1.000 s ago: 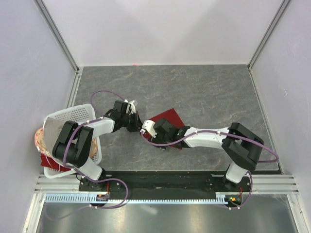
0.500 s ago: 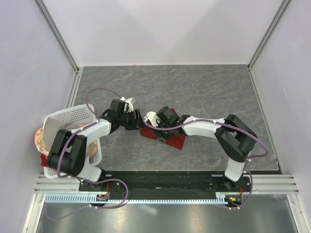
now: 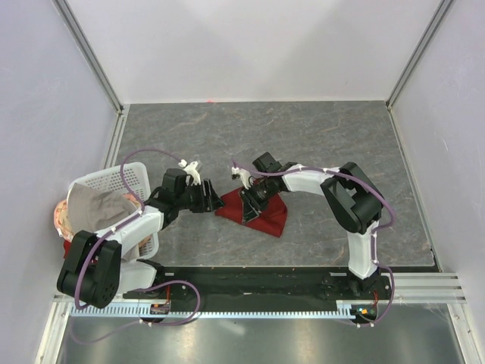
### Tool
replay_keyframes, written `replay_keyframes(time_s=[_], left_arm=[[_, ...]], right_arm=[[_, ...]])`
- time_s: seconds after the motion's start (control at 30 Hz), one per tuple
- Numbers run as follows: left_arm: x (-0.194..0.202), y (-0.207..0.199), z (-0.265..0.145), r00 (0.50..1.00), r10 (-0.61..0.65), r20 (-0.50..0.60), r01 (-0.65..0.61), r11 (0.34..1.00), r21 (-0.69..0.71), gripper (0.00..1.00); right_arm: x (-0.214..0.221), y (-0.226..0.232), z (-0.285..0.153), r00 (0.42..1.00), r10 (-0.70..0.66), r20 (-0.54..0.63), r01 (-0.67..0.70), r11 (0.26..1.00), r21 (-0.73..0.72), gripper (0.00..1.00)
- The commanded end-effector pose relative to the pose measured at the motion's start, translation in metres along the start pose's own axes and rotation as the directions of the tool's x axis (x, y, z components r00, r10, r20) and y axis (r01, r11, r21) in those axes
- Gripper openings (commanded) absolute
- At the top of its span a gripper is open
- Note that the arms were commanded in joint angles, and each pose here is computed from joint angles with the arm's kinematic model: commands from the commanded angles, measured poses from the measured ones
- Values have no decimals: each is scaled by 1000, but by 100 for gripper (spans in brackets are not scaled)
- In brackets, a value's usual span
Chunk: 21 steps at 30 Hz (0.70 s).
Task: Fold the napkin, place the utensils inside, and roll it up
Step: Roll the napkin with the utensil
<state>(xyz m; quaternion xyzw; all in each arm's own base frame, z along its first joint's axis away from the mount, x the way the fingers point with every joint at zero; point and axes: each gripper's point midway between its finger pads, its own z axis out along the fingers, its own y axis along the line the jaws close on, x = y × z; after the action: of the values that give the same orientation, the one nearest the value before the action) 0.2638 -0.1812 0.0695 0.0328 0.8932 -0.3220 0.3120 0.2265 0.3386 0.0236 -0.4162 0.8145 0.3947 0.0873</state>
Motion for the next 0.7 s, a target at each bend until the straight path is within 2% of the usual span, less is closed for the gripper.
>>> replay_keyframes(time_s=[0.0,0.4,0.57,0.6,0.67], left_arm=[[-7,-8,-1,998,47,48,-50,997,55,60],[-3,-7,10,997,49,58,-54,995,87,54],[6,0,17,999,33,27,-35,996,83,47],[9,2,19,1000,26,14,-27,997,77,46],[18,8,24,1000,2,-21,-1,998,60,37]], right_arm=[[3,7,2,994,103,-36,-107,987,-122,33],[9,-4,11,988,138,-69,-146,981,-130,33],[8,-6,10,987,142,-69,-150,981,-122,36],[7,-7,10,987,144,-67,-151,981,-118,39],[5,-9,8,988,143,-65,-149,984,-99,42]])
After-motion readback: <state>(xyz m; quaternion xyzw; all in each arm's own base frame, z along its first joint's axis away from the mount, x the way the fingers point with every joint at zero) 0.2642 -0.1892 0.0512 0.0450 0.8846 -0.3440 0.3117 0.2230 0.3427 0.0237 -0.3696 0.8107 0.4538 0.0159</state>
